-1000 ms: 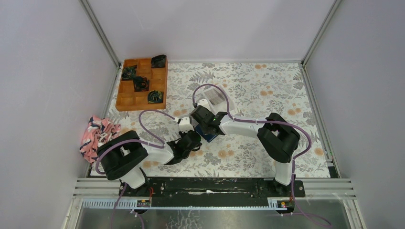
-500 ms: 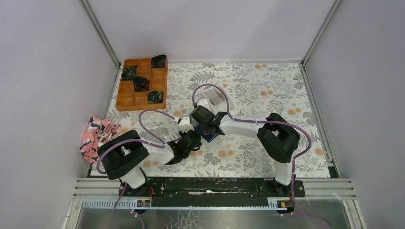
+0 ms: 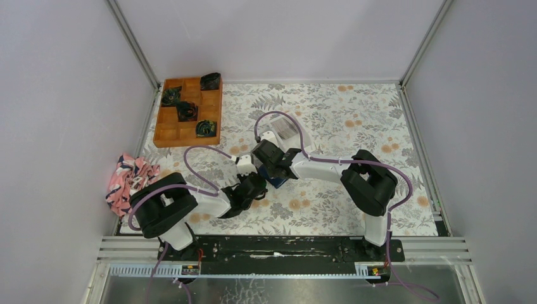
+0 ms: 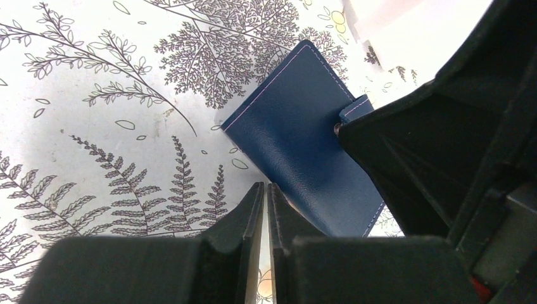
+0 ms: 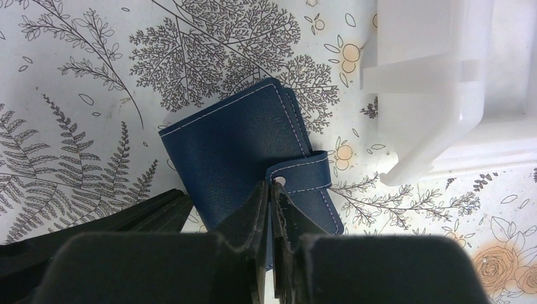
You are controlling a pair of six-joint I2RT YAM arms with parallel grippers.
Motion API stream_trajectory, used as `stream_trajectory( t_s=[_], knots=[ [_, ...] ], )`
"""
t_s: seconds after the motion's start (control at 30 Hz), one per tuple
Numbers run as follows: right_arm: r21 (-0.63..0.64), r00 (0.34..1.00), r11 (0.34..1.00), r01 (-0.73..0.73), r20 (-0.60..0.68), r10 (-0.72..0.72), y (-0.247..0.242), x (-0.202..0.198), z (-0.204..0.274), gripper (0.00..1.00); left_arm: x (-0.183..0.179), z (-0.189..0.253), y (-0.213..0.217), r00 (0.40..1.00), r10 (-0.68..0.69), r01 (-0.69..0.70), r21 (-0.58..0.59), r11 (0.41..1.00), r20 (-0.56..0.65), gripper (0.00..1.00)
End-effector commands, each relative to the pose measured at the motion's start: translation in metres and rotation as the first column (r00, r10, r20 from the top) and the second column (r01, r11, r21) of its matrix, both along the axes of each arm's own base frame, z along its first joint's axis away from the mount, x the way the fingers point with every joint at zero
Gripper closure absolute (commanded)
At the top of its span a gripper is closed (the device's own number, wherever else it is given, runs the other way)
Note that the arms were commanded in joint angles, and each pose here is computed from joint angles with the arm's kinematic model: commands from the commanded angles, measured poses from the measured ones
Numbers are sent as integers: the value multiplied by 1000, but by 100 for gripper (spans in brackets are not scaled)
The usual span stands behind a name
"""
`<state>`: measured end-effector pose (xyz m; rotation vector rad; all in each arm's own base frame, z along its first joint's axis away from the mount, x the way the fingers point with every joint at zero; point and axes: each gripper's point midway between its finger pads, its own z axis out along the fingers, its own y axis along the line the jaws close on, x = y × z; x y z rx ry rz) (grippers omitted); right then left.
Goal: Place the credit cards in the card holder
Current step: Close the card holder at the center of the board.
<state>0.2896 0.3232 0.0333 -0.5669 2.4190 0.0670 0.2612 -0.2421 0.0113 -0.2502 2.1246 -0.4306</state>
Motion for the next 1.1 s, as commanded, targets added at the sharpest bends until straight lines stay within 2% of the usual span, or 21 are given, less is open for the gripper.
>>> stream_trajectory(
  t_s=[0.0, 0.3, 0.5, 0.7, 1.07],
  knots=[
    [35, 999, 999, -14, 45, 12, 18, 8, 11, 92, 1, -9, 13, 1000, 21, -21, 45, 999, -2, 87],
    [46, 999, 999, -24, 47, 22, 21, 10, 14, 91, 5, -1, 16, 999, 38, -39, 31, 999, 17, 87],
    [78, 999, 997, -20, 48, 17, 21, 11, 16, 79, 9, 9, 18, 998, 55, -56, 22, 998, 40, 86],
    [106, 998, 994, -21, 67, 14, 22, 13, 25, 75, 10, 12, 20, 997, 66, -67, 17, 998, 48, 86],
    [109, 998, 994, -18, 63, 11, 20, 15, 25, 75, 15, 15, 20, 996, 76, -77, 26, 997, 55, 85]
  ],
)
